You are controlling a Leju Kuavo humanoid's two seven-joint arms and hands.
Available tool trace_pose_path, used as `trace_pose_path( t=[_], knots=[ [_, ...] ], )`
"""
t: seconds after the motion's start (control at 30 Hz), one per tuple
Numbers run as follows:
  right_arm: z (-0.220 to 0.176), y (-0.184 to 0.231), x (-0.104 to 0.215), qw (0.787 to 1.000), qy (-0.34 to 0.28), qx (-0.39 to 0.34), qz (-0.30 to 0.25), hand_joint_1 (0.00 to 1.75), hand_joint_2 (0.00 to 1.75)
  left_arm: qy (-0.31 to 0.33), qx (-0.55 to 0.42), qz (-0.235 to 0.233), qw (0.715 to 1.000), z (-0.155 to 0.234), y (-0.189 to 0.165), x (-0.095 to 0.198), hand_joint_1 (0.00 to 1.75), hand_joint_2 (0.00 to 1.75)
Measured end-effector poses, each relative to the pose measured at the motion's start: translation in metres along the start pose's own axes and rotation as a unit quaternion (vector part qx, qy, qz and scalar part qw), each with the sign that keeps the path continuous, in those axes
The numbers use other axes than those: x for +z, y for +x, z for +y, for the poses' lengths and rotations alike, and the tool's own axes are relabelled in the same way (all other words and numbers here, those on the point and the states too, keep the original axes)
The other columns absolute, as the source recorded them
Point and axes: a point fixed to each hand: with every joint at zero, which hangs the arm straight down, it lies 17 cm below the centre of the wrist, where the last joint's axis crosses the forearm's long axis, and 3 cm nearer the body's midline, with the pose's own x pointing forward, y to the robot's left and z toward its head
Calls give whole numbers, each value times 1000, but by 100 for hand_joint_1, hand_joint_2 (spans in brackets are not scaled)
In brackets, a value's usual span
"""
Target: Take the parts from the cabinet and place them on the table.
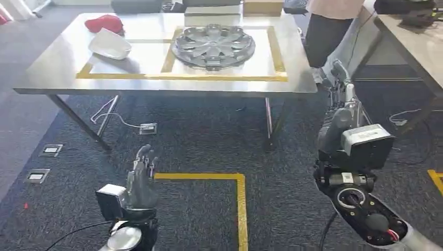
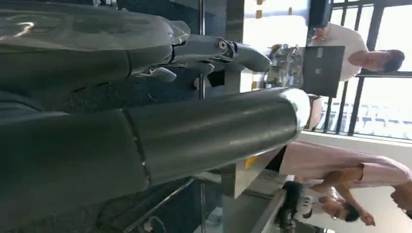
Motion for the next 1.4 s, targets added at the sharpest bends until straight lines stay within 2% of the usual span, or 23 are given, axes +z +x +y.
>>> trace_pose_path(
  t=[1.4],
  knots=[
    [-7, 9, 7, 1000, -4, 20, -3, 0, 0, 10, -1, 3, 1000, 8, 4, 4, 0, 0]
  ],
)
